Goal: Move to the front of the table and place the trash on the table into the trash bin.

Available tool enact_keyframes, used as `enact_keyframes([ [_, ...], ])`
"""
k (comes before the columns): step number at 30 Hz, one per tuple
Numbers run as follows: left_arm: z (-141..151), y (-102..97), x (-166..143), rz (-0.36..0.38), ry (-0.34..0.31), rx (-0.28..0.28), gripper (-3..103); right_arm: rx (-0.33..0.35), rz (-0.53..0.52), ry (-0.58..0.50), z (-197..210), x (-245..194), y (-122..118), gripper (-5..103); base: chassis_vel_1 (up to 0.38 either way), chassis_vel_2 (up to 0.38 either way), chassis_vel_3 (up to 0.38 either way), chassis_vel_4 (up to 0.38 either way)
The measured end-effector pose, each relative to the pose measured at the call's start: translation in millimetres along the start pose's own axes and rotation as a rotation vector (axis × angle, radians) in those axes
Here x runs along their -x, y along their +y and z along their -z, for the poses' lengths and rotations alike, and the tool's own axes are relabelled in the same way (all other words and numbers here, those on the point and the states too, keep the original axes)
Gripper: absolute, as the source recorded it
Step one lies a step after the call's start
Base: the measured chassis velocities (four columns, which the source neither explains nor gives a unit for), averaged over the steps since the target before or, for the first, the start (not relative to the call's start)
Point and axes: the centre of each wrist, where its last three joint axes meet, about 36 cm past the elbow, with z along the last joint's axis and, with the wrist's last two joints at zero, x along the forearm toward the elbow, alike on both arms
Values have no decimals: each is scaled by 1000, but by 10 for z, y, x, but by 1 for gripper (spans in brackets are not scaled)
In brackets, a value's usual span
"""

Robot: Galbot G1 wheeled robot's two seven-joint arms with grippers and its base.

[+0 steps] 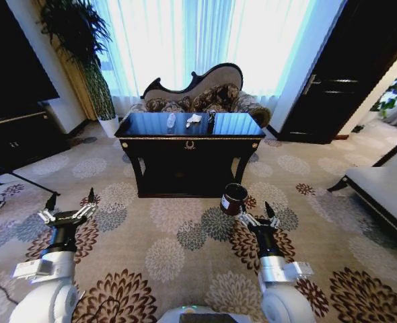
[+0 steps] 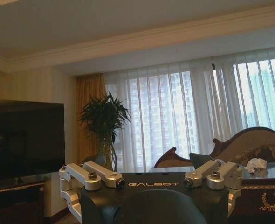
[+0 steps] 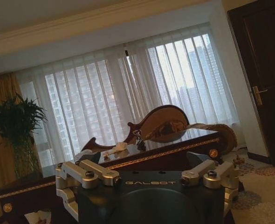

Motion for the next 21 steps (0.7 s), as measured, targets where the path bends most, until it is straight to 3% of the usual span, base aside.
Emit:
enact_keyframes([
  [13,154,-11,10,7,10,5,100,15,-11,16,69,29,-13,100,0,0,0,0],
  [21,188,91,58,24,-6,26,100,14,-4,7,140,49,-18,100,0,0,0,0],
])
